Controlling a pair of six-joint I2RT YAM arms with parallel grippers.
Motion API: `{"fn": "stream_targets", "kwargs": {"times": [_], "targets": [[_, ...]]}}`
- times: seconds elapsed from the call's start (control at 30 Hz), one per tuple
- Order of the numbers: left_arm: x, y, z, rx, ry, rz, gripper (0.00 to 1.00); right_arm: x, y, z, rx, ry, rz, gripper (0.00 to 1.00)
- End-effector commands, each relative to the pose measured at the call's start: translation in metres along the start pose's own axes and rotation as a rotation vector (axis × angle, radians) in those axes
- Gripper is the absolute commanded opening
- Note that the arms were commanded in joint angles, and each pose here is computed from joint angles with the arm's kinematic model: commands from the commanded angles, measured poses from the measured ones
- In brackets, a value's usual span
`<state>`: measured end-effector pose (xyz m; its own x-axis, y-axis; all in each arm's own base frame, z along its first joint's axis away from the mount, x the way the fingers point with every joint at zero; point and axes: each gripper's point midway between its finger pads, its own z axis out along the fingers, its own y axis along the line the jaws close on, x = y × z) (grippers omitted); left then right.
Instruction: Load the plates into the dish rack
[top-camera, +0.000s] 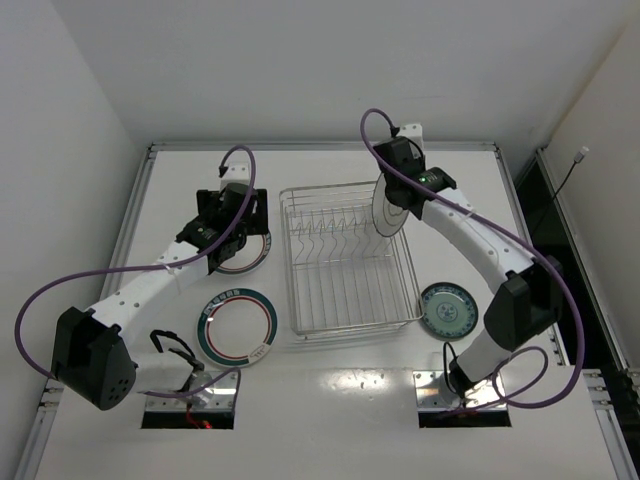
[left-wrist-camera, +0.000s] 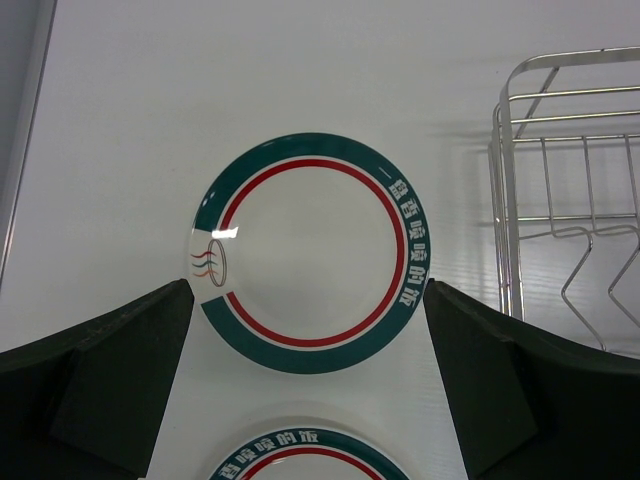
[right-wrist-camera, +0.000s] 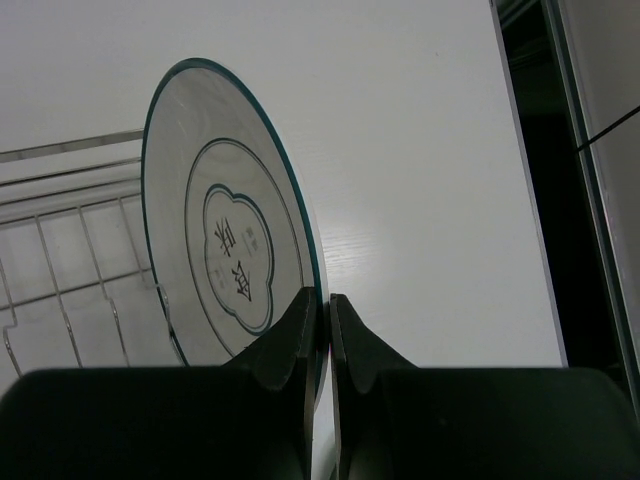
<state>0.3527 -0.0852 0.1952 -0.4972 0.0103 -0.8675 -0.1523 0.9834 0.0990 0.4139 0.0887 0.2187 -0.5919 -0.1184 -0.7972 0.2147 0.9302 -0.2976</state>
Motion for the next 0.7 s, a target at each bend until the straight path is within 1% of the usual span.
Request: {"fn": "stream_targets", "kwargs": {"times": [0.0,0.33,0.53,0.63,0.67], "targets": [[-0.021,-0.003,-0.005,-0.003,-0.050,-0.040,1.00,-0.026,0.012,-0.005,-0.009,-0.076,0.039,0.00],[-0.021,-0.003,-0.005,-0.003,-0.050,-0.040,1.00,-0.012,0.039,-0.002,-0.052,-0.054,-0.010,0.00],[-0.021,-0.003,-0.005,-0.003,-0.050,-0.040,1.00,-0.011,0.038,-0.002,-0.051,-0.047,-0.016,0.00],[-0.021,-0.003,-0.005,-0.003,-0.050,-0.040,1.00,-0.018,0.039,-0.009,-0.062,-0.066,-0.005,0.00],[-0.021,-0.003,-0.005,-0.003,-0.050,-0.040,1.00,-0.014,0.041,-0.012,-0.068,-0.057,-0.022,0.00]]}}
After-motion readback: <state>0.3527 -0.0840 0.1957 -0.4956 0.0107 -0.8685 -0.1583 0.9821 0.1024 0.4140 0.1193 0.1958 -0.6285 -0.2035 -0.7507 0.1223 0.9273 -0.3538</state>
